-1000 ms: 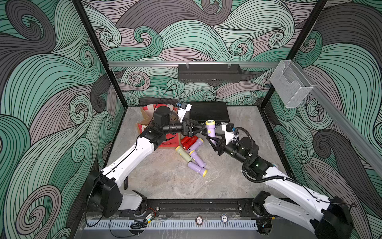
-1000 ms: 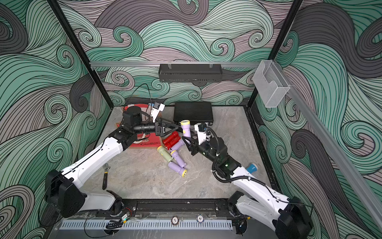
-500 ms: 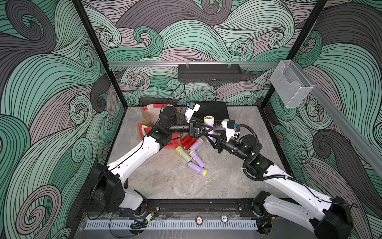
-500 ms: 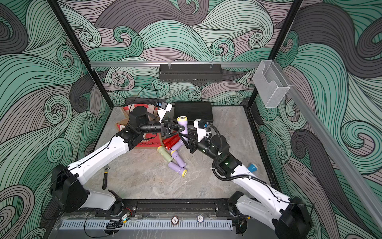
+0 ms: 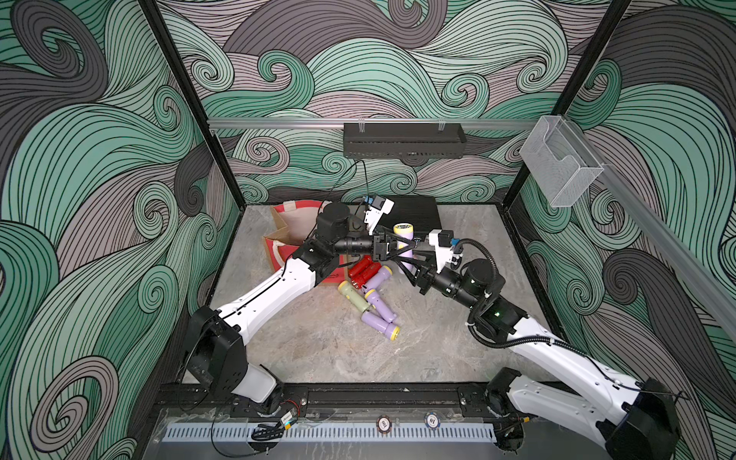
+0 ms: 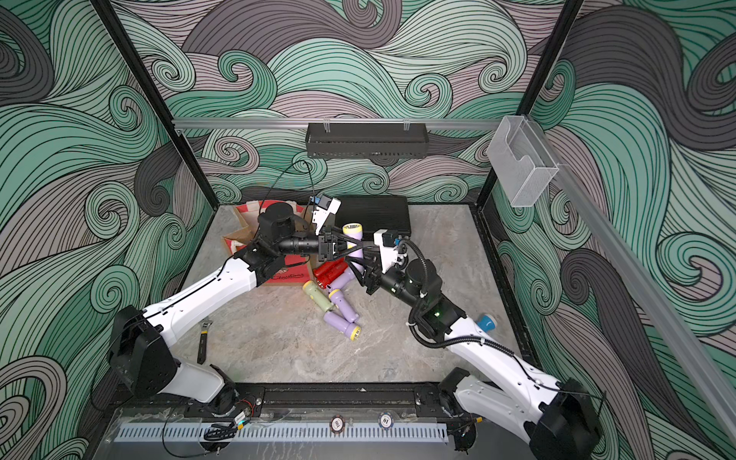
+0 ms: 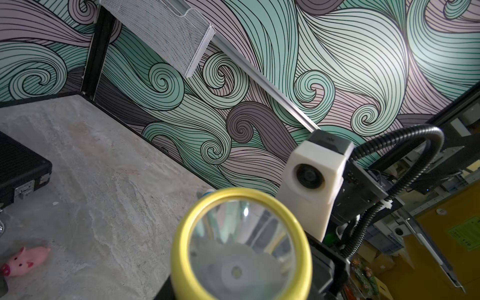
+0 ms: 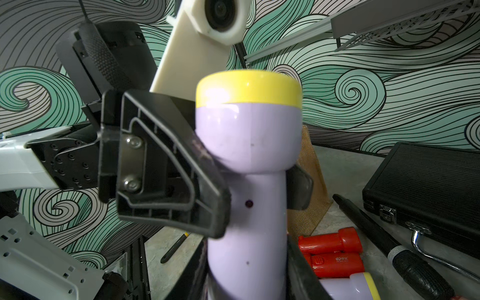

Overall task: Put the flashlights into the tote bags
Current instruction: Pick up the flashlight from the center of the board, then place the flashlight in the canvas bag.

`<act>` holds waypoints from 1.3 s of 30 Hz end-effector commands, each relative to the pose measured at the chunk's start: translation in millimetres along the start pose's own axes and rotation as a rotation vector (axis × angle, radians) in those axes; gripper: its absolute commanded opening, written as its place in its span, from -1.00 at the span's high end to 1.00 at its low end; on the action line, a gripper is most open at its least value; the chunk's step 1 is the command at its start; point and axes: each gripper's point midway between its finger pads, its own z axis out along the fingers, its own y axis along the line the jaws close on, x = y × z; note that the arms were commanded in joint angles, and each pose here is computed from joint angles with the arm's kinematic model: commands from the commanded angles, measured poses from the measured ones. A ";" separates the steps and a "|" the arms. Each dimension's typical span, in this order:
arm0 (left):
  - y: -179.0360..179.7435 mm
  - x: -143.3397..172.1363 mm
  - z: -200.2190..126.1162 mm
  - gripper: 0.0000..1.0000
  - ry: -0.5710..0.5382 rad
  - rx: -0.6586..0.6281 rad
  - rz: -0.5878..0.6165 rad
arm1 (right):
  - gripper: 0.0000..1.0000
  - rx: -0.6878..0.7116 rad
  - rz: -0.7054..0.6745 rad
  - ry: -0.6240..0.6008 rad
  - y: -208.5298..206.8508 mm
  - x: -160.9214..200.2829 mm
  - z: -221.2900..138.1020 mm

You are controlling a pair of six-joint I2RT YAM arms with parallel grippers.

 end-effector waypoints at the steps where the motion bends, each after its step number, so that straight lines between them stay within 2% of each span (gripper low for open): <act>1: -9.6 -11.0 2.4 0.39 -0.012 0.024 0.023 | 0.90 -0.014 -0.032 -0.039 6.7 -12.3 -4.3; 9: -6.8 -10.9 -0.8 0.94 -0.005 -0.021 0.030 | 0.80 0.004 -0.054 -0.014 4.2 -5.6 -4.4; 13: -6.3 -13.1 -2.8 1.00 -0.015 -0.042 0.037 | 0.64 0.011 -0.065 -0.001 4.2 -2.1 -3.7; 16: -2.3 -15.9 -5.5 1.00 -0.029 -0.078 0.044 | 0.41 0.019 -0.067 0.006 3.7 0.0 -3.2; 21: 12.4 -17.5 -14.4 1.00 -0.050 -0.193 0.068 | -0.20 0.037 -0.068 0.004 1.6 0.8 -4.1; 26: 35.7 -28.0 -45.5 1.00 -0.035 -0.440 0.098 | -0.81 0.067 -0.059 0.011 -3.2 2.7 -5.7; 28: 48.4 -32.7 -63.6 1.00 -0.022 -0.564 0.118 | -0.98 0.075 -0.060 0.014 -4.3 2.9 -6.3; 32: 83.8 -43.4 -119.2 1.00 0.046 -0.909 0.123 | -0.98 0.094 -0.065 0.043 -7.8 7.2 -6.1; 39: 140.5 -53.7 -212.2 1.00 0.130 -1.282 0.003 | -0.98 0.122 -0.054 0.099 -14.3 16.9 -1.1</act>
